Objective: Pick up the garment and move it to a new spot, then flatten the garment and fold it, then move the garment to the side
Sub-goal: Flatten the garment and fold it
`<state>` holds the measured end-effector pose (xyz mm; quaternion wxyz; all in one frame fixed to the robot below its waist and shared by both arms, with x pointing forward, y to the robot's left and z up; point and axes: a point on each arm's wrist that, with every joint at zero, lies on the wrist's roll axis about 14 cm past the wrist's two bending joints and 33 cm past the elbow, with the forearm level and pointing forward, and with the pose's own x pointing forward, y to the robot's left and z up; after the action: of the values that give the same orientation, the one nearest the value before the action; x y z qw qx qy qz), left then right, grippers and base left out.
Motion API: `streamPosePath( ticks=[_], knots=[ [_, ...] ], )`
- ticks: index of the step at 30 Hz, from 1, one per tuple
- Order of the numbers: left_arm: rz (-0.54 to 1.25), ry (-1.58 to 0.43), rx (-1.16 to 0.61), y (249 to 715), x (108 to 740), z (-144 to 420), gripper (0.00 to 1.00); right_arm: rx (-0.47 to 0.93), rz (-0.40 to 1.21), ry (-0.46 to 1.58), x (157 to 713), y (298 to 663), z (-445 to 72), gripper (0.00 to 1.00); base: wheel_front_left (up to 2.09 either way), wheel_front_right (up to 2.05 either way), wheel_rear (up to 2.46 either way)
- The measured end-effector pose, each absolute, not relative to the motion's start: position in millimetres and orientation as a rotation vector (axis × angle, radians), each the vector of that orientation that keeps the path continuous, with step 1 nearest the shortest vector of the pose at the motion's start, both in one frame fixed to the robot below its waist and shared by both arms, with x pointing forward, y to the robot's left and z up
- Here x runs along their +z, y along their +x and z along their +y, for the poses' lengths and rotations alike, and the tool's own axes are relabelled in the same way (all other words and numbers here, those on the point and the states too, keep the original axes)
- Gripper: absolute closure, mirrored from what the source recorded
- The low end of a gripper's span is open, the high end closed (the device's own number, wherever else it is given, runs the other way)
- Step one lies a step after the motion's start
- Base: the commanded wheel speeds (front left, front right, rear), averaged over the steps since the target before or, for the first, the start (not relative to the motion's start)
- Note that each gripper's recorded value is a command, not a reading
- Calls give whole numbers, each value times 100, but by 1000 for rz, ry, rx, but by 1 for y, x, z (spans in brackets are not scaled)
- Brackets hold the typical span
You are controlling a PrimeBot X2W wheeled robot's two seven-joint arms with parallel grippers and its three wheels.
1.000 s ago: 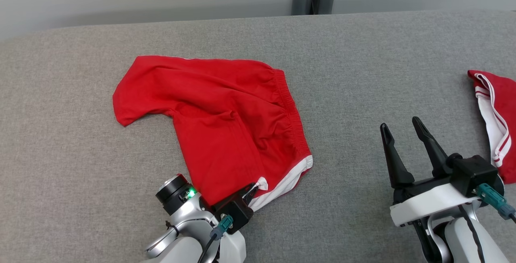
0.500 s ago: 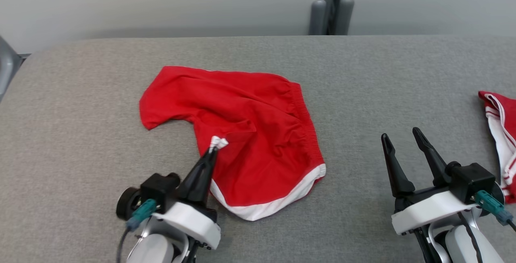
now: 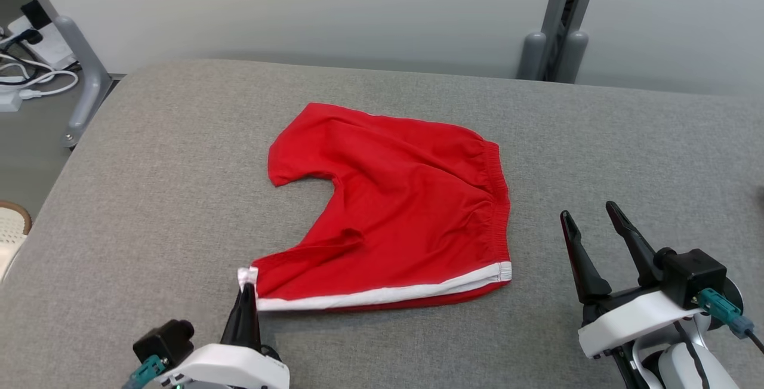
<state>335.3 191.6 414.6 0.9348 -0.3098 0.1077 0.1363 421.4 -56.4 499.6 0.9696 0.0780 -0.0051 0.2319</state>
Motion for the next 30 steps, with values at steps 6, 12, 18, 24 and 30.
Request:
streamPosePath(
  ticks=[6,12,18,24,30],
  knots=[
    [308,-623,372,319,391,198,0,479,-7,151,501,420,-54,0,0,0,0],
    [176,-527,378,336,426,221,0,477,-4,154,500,419,-54,0,0,0,0],
    [15,-324,292,353,476,228,0,472,-19,161,504,418,-55,0,0,0,0],
    [54,-179,231,349,465,217,0,457,-23,166,503,417,-60,0,0,0,0],
    [212,-80,236,331,419,215,0,445,-16,170,500,416,-64,0,0,0,0]
  ],
)
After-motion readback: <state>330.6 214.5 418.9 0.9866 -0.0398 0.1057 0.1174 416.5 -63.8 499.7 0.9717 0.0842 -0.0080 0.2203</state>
